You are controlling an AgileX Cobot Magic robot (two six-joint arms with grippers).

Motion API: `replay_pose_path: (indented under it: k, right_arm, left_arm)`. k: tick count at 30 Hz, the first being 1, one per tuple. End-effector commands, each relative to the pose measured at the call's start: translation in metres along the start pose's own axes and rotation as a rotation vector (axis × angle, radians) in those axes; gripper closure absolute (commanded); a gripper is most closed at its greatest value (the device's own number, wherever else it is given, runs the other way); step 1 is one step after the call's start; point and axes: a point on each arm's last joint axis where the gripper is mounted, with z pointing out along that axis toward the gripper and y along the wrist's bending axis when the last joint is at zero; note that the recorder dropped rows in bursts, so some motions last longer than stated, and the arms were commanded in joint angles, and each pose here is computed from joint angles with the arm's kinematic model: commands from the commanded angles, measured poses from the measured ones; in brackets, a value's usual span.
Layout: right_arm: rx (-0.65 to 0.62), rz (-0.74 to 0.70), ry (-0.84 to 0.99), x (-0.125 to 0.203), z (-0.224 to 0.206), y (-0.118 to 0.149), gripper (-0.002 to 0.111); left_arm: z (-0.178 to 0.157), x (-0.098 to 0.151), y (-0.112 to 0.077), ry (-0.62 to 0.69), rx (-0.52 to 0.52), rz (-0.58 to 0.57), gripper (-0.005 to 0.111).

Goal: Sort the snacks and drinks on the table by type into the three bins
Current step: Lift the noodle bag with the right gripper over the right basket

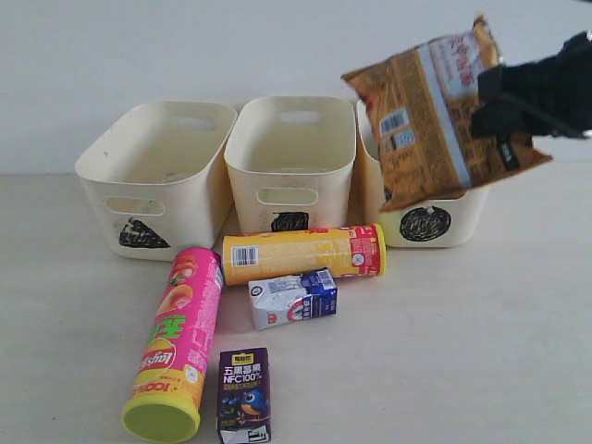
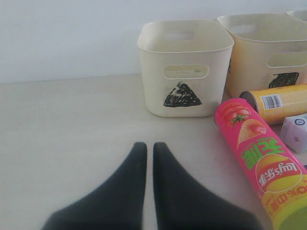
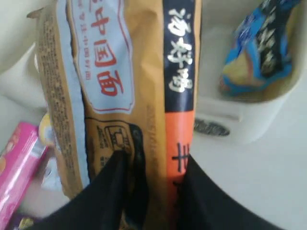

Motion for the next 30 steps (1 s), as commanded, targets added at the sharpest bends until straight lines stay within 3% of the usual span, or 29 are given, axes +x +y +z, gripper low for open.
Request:
replay_pose_path:
  k: [1, 6, 12, 30]
  right_arm:
    - [0.127, -0.02, -0.186, -0.033, -0.017, -0.005, 0.108]
    - [0.226, -0.029, -0.371, -0.051, -0.021, -0.014, 0.108]
    - [0.292, -0.037, -0.427, -0.054, 0.012, -0.033, 0.108]
    - [0.28, 0.017, -0.225, -0.051, 0.122, -0.071, 0.108]
  left_arm:
    - [0.0, 0.0, 0.0, -0.016, -0.006, 0.0, 0.102]
    - [0.0, 0.0, 0.0, -0.016, -0.006, 0.0, 0.102]
    - [0.0, 0.0, 0.0, -0.016, -0.006, 0.0, 0.102]
    - [0.0, 0.0, 0.0, -0.016, -0.006, 0.0, 0.102]
